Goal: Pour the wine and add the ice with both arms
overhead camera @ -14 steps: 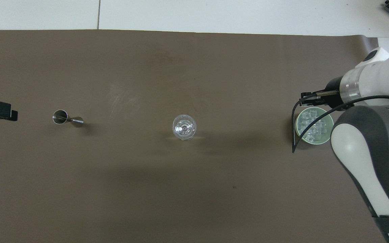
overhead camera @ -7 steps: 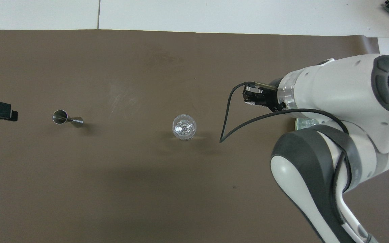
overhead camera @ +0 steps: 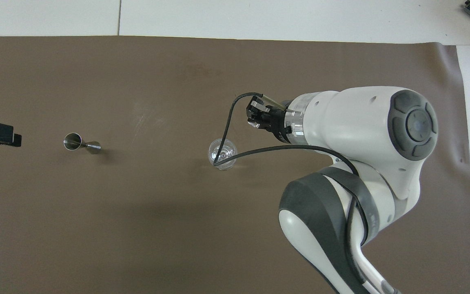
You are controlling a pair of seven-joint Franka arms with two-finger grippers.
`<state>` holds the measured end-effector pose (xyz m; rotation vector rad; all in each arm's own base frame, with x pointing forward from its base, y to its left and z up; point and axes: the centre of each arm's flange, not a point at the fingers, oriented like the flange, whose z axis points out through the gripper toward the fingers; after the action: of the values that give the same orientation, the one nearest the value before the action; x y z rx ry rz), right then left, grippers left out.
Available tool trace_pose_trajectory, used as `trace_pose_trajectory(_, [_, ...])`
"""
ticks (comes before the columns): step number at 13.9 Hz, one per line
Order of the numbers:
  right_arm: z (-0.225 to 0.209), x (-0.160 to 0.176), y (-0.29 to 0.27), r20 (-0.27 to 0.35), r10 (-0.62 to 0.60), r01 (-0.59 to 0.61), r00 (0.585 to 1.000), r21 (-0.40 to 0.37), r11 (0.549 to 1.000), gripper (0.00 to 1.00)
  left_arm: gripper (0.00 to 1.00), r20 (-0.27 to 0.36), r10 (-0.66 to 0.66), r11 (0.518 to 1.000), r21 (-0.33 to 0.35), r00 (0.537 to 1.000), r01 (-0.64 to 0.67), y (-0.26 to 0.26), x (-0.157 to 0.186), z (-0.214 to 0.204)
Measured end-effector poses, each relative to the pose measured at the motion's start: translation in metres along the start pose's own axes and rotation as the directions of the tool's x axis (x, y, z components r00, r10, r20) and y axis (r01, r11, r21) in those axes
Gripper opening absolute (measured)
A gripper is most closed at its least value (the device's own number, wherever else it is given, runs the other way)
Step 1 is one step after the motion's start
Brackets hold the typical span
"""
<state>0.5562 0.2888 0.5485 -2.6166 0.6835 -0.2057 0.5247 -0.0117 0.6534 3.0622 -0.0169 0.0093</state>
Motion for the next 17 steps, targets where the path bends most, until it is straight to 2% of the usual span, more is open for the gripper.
trace_pose_trajectory(7, [0.025,-0.044,-0.017,0.058,-0.035,0.035,0.998,-0.008,0.999,0.22,1.00,0.000,0.000,1.000,0.000,1.000,0.000,0.000,0.000,0.000])
trace_pose_trajectory(14, [0.049,-0.062,-0.012,0.098,-0.050,0.054,0.994,-0.039,0.998,0.22,1.00,0.000,0.000,1.000,0.000,1.000,0.000,0.000,0.000,0.000])
trace_pose_trajectory(17, [0.051,-0.062,-0.012,0.092,-0.050,0.053,0.995,-0.031,0.998,0.22,1.00,0.000,0.000,1.000,0.000,1.000,0.000,0.000,0.000,0.000])
